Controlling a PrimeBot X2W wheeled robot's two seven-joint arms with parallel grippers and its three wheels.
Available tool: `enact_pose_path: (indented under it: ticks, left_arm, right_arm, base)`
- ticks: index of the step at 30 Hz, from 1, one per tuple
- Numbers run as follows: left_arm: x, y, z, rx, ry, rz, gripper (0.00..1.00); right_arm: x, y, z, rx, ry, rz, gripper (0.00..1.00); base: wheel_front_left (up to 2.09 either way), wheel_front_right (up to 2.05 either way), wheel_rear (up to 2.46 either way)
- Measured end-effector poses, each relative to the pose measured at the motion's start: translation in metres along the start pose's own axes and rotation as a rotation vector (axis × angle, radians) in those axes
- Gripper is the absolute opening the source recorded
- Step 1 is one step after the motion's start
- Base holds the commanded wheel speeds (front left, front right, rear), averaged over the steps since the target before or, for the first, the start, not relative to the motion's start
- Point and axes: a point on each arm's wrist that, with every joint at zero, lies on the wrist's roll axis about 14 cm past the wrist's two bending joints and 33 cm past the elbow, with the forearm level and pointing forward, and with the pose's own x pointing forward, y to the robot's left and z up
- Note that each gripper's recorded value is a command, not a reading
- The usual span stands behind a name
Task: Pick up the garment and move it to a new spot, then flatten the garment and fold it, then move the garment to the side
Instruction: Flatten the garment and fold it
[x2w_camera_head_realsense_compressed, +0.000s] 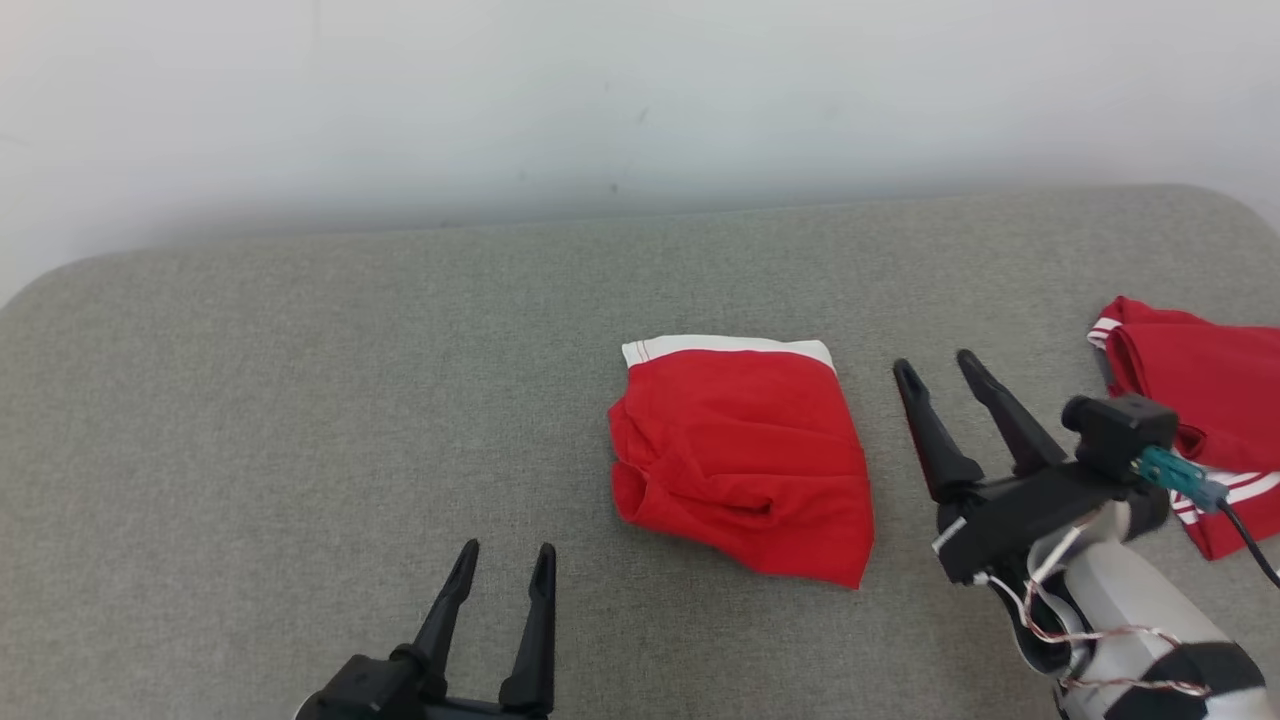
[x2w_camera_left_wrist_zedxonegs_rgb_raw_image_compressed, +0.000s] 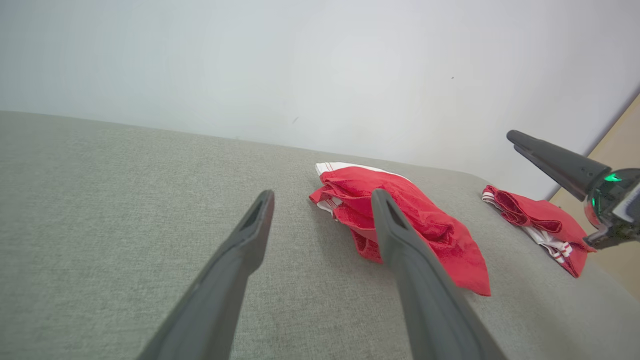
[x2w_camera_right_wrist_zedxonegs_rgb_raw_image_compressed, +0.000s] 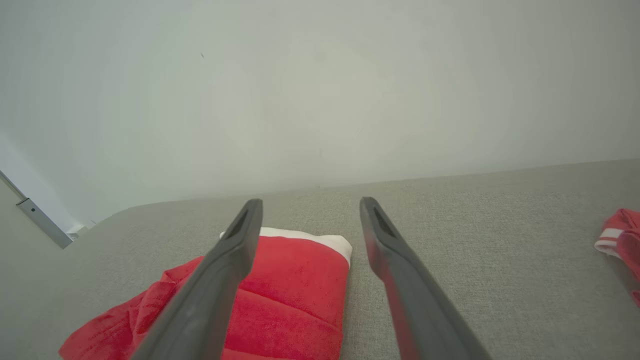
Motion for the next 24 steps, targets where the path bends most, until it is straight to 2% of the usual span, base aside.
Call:
enact_pose_path:
  ticks: [6, 16, 24]
  left_arm:
    - [-0.003, 0.009, 0.015, 0.038, -0.045, 0.024, 1.0]
    - [-0.019, 0.018, 0.037, 0.095, -0.113, 0.051, 1.0]
    - [-0.036, 0.022, 0.045, 0.168, -0.139, 0.044, 1.0]
  right_arm:
    - [-0.029, -0.013, 0.01, -0.082, -0.055, -0.074, 1.0]
    - [-0.069, 0.011, 0.012, -0.144, -0.115, -0.1, 1.0]
    - [-0.099, 0.022, 0.008, -0.142, -0.136, -0.144, 1.0]
  base:
    - [0.0, 0.0, 0.0]
    - [0.0, 0.0, 0.0]
    - [0.0, 0.0, 0.0]
